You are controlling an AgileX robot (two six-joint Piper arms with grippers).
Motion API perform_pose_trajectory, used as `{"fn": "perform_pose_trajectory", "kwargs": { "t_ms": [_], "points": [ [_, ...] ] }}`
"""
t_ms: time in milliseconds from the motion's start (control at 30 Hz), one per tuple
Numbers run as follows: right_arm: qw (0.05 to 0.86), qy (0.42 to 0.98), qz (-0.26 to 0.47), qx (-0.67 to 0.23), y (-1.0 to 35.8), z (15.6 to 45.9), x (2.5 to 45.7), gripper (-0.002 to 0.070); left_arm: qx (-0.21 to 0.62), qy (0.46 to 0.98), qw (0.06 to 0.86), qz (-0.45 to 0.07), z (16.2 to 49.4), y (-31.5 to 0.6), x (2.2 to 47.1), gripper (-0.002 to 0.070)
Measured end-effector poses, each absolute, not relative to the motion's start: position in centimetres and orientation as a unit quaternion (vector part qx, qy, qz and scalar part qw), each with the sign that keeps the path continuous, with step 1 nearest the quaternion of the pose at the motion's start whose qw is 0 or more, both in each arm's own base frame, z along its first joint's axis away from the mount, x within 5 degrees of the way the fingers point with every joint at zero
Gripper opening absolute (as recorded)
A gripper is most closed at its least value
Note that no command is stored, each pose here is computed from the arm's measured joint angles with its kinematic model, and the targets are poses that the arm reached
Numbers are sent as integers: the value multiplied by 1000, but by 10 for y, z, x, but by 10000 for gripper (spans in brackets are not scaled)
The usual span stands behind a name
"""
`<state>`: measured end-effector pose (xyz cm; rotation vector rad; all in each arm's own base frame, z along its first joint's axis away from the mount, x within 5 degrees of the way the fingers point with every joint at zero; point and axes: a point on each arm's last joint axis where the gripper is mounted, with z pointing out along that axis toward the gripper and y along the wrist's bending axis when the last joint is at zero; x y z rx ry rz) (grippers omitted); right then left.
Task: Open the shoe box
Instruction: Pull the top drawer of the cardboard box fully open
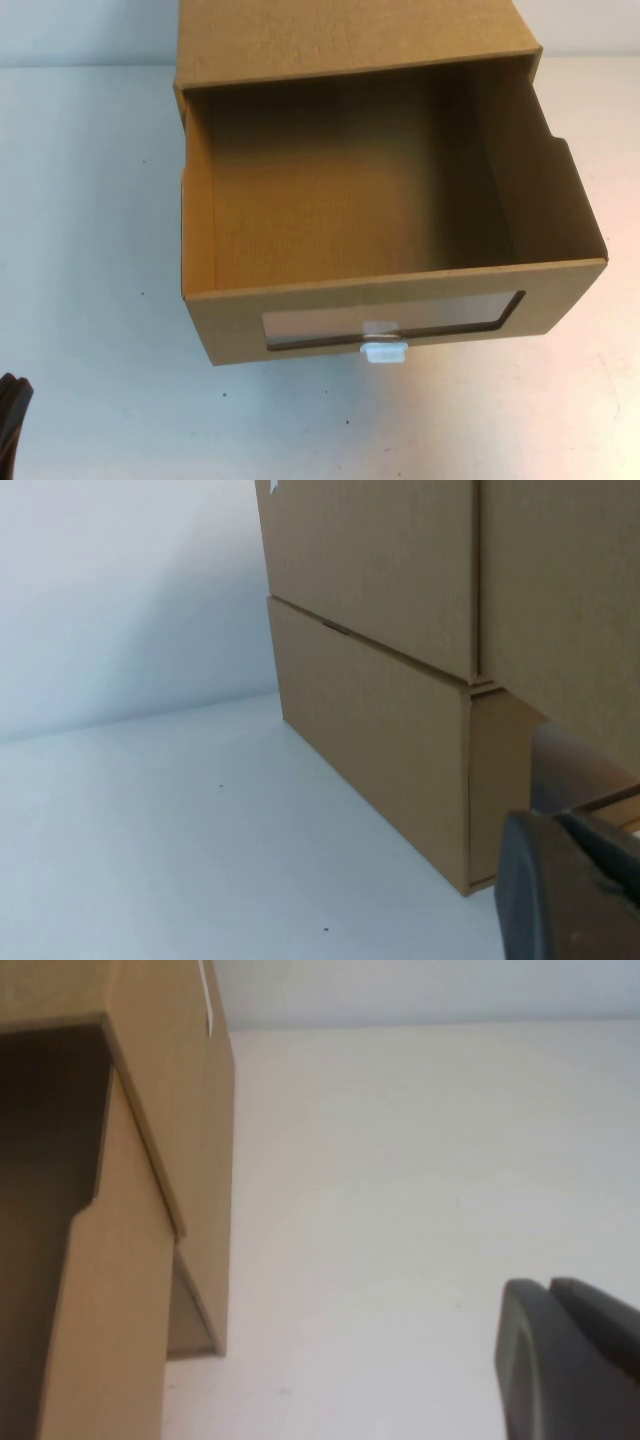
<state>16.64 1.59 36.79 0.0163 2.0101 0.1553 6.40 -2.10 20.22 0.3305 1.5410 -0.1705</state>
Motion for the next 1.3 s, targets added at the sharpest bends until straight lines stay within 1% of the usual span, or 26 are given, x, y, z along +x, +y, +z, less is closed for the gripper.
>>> {"fn": "perform_pose_trajectory", "kwargs": {
  "t_ms": [300, 433, 567, 667, 733, 833, 933, 1033, 1133, 1233, 1300],
  "points": [
    [456, 888, 66, 6, 17, 354, 158, -13, 148, 692, 702, -77, 202, -21, 64, -6],
    [452, 890, 56, 2, 16, 353, 158, -13, 148, 692, 702, -77, 202, -21, 64, -6],
    [466, 884, 23, -11, 11, 344, 155, -13, 148, 692, 702, -77, 202, -21, 64, -6],
    [506, 862, -1, -28, 8, 324, 148, -13, 148, 691, 703, -77, 202, -21, 64, -6],
    [540, 841, -7, -33, 6, 302, 138, -13, 148, 691, 703, -77, 202, -21, 64, -6],
    [581, 813, -10, -34, 3, 262, 117, -13, 148, 691, 703, -77, 202, -21, 64, -6],
    [617, 786, -8, -33, 3, 230, 96, -13, 148, 691, 703, -77, 202, -21, 64, -5],
    [638, 769, -2, -25, 2, 206, 80, -13, 148, 691, 703, -77, 202, -21, 64, -5],
    [656, 754, 4, -18, 2, 193, 71, -13, 148, 691, 703, -77, 202, -21, 64, -6],
    [680, 733, 6, -14, 2, 195, 63, -13, 148, 691, 703, -77, 202, -21, 64, -5],
    [680, 733, 6, -11, 1, 193, 59, -13, 148, 691, 703, -77, 202, -21, 64, -6]
  ]
}}
